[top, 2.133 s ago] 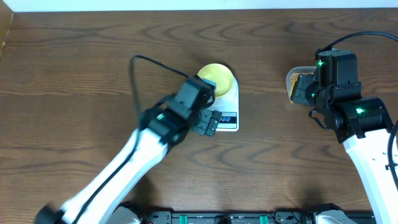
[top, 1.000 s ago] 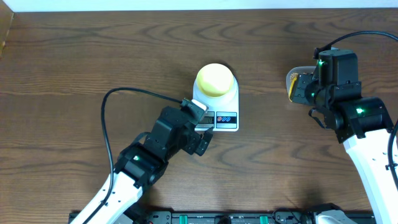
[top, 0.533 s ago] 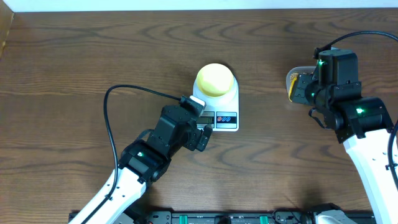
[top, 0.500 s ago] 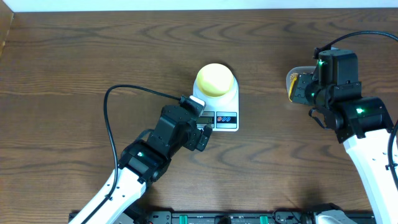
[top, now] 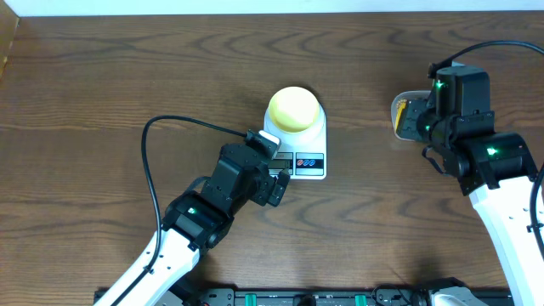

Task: Scoop item into bowl and weigh 50g on scale
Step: 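Lower the yellow scoop with the right gripper into the soybean tub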

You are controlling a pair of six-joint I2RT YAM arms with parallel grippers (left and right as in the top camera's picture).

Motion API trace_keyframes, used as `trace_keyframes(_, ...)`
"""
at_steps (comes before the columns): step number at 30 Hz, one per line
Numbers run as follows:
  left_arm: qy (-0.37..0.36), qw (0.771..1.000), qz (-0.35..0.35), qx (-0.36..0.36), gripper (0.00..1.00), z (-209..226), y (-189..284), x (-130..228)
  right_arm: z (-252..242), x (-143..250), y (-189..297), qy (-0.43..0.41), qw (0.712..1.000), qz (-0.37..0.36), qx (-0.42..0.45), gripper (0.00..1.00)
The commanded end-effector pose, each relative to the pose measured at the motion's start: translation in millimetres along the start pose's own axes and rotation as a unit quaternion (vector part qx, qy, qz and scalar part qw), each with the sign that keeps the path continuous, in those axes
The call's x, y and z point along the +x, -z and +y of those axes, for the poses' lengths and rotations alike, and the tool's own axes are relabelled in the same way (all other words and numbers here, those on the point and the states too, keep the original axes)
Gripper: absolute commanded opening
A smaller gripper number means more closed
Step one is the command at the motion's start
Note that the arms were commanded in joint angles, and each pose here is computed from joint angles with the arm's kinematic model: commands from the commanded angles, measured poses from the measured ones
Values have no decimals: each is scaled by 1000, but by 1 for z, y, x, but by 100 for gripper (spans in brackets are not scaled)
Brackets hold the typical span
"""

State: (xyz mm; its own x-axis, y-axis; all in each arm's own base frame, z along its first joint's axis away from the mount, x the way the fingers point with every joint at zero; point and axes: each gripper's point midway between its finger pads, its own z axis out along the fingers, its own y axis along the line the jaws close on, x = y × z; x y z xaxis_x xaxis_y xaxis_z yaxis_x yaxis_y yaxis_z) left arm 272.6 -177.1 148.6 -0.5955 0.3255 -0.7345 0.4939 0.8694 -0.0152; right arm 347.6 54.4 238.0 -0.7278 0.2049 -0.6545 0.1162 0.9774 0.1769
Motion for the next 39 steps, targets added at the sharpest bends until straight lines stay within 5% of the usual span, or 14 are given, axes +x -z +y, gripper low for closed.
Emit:
trace_keyframes(1,10,1000,-4,-7,98,3,0,-2,-11,-19,11,41,998,-39,30,1)
trace_keyframes(39,10,1000,-4,-7,98,3,0,-2,-90,-14,-106,114,981,48,149,1)
